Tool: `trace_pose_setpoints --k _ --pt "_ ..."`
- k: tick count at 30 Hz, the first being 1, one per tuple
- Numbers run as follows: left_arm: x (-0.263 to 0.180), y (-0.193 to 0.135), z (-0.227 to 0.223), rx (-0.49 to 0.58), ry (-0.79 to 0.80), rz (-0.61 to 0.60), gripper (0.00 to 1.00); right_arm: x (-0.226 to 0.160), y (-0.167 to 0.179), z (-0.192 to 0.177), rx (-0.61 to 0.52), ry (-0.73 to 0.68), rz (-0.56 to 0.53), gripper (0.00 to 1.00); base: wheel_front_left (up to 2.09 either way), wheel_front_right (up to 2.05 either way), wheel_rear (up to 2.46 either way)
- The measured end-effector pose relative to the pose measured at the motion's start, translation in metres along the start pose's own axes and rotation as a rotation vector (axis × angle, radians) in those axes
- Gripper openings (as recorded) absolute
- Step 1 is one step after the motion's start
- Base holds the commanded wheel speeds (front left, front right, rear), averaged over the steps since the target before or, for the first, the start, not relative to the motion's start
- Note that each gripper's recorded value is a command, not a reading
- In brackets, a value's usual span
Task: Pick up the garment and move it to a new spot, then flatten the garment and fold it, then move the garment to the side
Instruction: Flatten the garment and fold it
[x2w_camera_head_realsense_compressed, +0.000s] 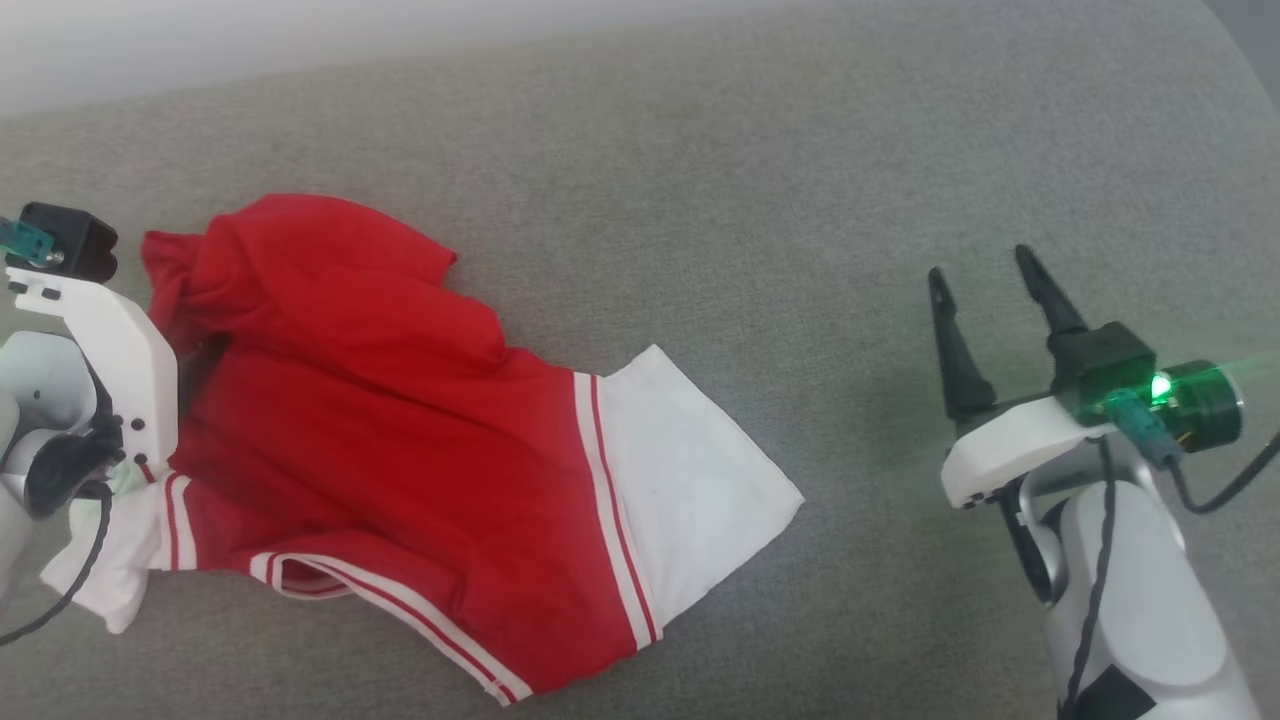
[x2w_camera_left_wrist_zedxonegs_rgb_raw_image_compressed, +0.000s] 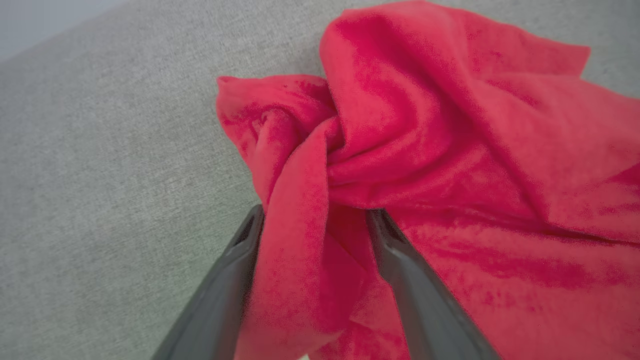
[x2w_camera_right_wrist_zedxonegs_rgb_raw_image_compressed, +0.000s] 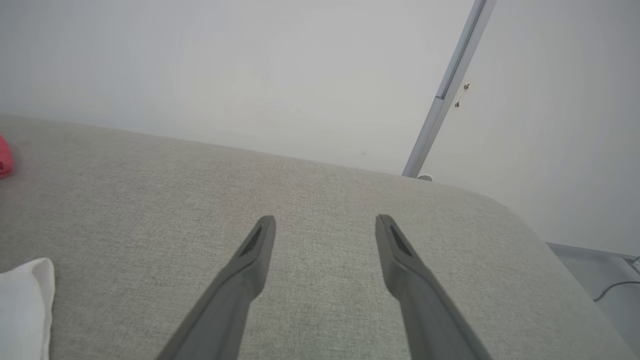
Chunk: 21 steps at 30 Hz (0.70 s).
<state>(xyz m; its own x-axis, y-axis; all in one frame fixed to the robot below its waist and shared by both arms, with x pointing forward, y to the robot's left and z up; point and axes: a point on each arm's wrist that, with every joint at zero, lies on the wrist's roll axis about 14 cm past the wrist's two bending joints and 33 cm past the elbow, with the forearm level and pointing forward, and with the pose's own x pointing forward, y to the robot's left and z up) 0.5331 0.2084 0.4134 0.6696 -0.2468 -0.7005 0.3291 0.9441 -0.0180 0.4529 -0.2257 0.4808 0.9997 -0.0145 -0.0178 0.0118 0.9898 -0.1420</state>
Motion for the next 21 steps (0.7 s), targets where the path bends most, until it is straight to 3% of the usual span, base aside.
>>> trace_pose_setpoints --k 13,21 --pt "-0.069 0.021 0.029 0.006 -0.287 0.062 1.00 -0.008 0.053 0.004 0.034 0.015 0.167 1.00 0.00 0.00 0.00" --pt "-0.136 0.040 0.018 -0.009 -0.495 0.189 1.00 -0.021 0.105 0.001 0.085 0.109 0.335 1.00 0.00 0.00 0.00"
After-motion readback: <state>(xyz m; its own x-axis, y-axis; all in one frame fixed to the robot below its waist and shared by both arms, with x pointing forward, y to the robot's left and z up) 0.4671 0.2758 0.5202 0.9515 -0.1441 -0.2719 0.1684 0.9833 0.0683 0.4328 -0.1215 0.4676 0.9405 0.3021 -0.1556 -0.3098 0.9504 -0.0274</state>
